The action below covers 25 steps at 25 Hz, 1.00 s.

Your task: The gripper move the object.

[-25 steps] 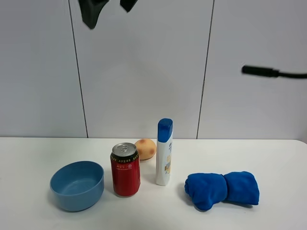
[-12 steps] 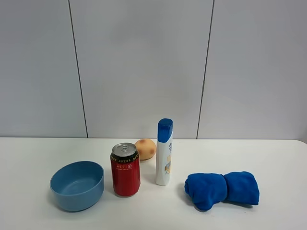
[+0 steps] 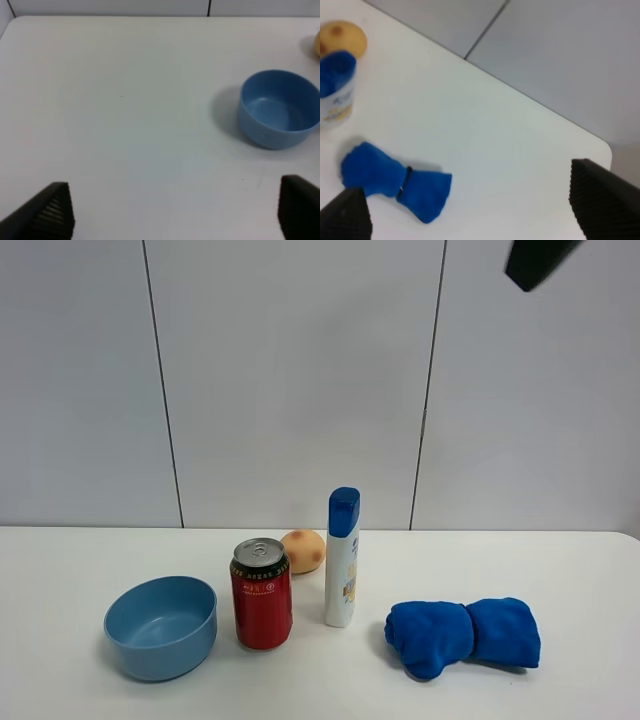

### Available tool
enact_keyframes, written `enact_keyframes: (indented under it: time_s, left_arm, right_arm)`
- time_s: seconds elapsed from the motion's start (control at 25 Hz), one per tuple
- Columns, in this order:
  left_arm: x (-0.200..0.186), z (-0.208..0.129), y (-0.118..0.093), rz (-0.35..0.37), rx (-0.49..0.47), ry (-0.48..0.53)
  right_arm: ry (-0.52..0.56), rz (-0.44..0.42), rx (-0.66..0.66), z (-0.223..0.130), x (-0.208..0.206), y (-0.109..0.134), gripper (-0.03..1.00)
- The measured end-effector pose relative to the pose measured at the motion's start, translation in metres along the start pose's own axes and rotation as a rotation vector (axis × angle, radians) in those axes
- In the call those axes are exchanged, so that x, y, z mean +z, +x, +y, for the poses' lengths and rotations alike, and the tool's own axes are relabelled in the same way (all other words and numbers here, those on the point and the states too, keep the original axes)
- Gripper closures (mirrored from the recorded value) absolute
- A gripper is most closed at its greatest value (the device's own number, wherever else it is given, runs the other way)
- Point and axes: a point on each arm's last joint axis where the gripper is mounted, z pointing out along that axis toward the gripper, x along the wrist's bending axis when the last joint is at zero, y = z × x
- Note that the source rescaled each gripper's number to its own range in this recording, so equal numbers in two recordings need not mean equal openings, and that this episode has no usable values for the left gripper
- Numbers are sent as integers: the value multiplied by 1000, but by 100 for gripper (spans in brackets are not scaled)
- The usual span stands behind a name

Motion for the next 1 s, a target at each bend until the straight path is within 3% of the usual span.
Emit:
enact_keyframes:
  time_s: [0.32, 0.84, 0.92, 1.0]
  left_arm:
    - [0, 0, 0, 0, 0, 0]
    - [0, 0, 0, 0, 0, 0]
    - [0, 0, 0, 0, 0, 0]
    - [0, 0, 0, 0, 0, 0]
  right_arm:
    - [-113, 5, 69, -32, -44, -28, 9]
    - [-110, 10, 59, -32, -43, -27, 9]
    - [-106, 62, 79, -34, -46, -24, 9]
    - [-92, 176, 124, -38, -52, -17, 9]
